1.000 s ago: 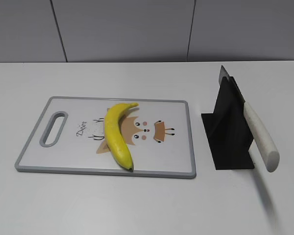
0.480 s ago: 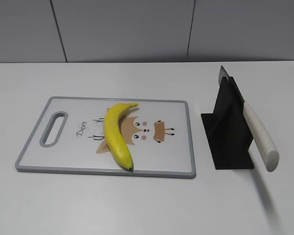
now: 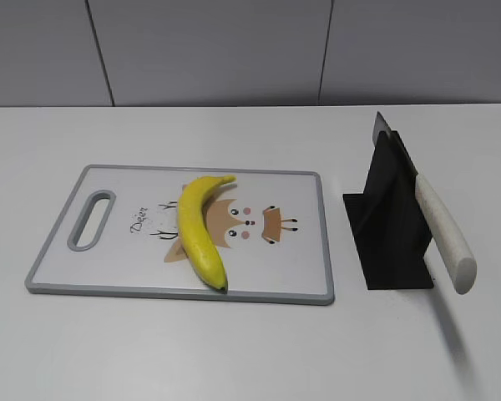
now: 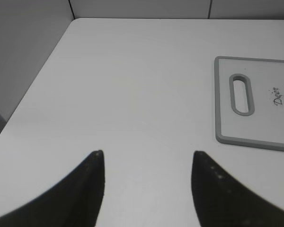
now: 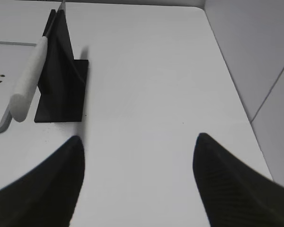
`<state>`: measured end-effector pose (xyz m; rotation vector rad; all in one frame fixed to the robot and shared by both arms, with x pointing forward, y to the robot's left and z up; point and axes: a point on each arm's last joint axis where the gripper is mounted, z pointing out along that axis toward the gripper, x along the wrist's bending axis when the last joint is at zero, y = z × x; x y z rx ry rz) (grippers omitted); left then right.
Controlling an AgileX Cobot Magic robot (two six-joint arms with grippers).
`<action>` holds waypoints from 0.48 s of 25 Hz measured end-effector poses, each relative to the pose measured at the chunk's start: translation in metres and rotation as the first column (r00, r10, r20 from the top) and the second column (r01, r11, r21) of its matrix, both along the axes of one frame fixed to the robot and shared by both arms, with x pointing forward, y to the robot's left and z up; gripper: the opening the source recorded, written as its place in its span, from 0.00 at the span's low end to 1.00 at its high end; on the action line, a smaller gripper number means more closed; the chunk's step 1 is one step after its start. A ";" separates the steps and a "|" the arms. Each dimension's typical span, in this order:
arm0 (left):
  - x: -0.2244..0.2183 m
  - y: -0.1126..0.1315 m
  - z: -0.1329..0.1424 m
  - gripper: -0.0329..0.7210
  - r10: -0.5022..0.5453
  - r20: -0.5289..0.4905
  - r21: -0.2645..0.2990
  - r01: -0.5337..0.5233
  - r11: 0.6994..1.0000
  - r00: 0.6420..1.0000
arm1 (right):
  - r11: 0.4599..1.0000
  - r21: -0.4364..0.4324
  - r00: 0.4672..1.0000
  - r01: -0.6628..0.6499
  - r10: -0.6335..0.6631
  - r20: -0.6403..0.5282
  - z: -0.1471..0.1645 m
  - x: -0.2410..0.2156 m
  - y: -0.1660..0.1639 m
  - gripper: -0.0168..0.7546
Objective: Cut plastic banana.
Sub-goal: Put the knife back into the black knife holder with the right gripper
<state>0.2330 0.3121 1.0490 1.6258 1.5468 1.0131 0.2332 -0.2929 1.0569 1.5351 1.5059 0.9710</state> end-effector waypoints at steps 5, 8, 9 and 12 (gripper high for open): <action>0.000 0.000 0.000 0.80 0.000 0.000 0.000 0.000 1.000 1.000 | 1.000 0.008 1.000 -0.001 0.001 0.000 0.000 0.000 0.001 0.74; 0.000 0.000 0.000 0.80 0.000 0.000 0.000 0.000 1.000 1.000 | 1.000 0.008 1.000 -0.001 0.001 0.000 0.000 0.000 0.001 0.74; 0.000 0.000 0.000 0.80 0.000 0.000 0.000 0.000 1.000 1.000 | 1.000 0.008 1.000 -0.001 0.001 0.000 0.000 0.000 0.001 0.74; 0.000 0.000 0.000 0.80 0.000 0.000 0.000 0.000 1.000 1.000 | 1.000 0.009 1.000 -0.002 0.002 0.000 0.000 0.000 0.001 0.74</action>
